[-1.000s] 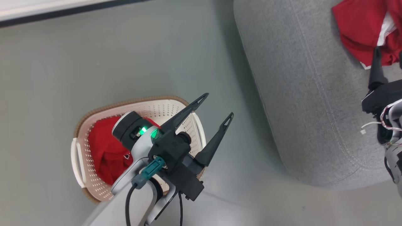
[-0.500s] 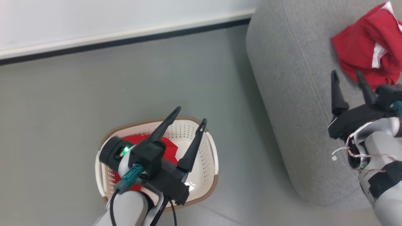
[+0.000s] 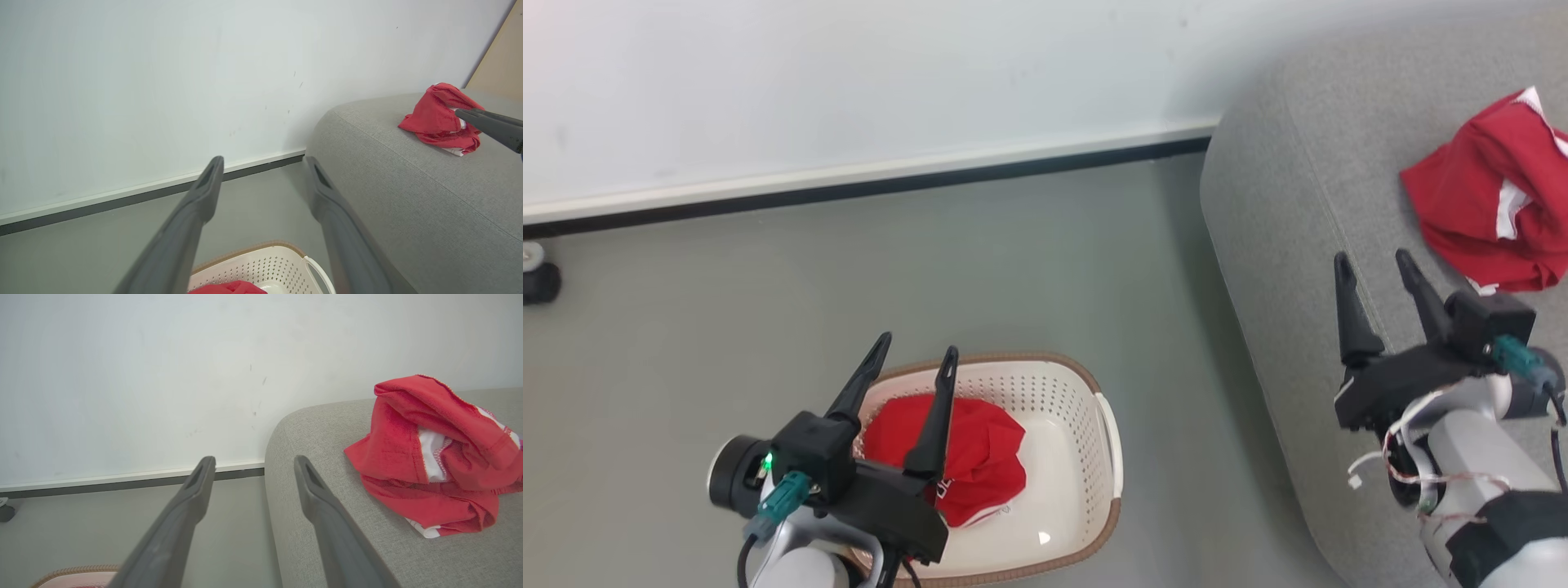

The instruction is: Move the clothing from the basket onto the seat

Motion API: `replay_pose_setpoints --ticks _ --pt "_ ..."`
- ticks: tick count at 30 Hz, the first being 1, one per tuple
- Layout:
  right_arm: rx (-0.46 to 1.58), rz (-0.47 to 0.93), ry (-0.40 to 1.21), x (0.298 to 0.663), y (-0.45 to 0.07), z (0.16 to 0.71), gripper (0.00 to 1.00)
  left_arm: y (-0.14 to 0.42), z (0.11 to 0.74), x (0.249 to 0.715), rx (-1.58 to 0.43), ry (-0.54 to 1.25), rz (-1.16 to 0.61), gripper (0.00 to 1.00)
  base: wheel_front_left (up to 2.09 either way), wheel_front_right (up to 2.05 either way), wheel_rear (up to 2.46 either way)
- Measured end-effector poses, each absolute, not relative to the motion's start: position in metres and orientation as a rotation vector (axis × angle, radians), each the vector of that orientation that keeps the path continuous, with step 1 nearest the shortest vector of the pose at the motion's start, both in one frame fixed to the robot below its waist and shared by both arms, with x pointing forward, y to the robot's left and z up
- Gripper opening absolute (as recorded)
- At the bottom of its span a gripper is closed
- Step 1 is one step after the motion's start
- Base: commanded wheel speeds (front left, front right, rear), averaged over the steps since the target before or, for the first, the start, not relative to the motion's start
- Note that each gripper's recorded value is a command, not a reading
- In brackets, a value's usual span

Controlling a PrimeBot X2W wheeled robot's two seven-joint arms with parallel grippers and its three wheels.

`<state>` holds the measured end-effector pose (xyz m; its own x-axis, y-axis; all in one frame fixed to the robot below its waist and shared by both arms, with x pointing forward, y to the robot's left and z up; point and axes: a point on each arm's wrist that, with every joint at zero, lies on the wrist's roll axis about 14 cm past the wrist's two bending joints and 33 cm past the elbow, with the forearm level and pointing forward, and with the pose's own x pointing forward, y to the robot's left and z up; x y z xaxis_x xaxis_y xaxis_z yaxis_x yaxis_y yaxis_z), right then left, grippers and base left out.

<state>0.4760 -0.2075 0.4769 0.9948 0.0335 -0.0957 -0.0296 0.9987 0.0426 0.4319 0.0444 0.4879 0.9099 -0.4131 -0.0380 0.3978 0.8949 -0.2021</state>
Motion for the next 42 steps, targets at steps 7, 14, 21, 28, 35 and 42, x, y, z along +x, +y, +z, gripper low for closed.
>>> replay_pose_setpoints --ticks 7,14,21,28,35,42 --pt "0.050 0.071 0.070 0.462 -0.190 0.484 1.00 0.074 0.492 0.422 -0.197 0.066 -0.325 1.00 0.00 0.00 0.00" --pt "0.062 0.110 0.054 0.449 -0.171 0.488 1.00 0.097 0.498 0.414 -0.205 0.050 -0.248 1.00 0.00 0.00 0.00" --pt "0.074 0.130 0.048 0.435 -0.160 0.490 1.00 0.119 0.500 0.406 -0.205 0.037 -0.179 1.00 0.00 0.00 0.00" --pt "0.068 0.134 0.033 0.423 -0.158 0.494 1.00 0.131 0.499 0.396 -0.203 0.039 -0.146 1.00 0.00 0.00 0.00" --pt "0.061 0.124 -0.005 0.415 -0.162 0.505 1.00 0.136 0.500 0.389 -0.204 0.035 -0.127 1.00 0.00 0.00 0.00" --pt "0.062 0.125 -0.020 0.412 -0.161 0.512 1.00 0.138 0.502 0.386 -0.212 0.030 -0.113 1.00 0.00 0.00 0.00"
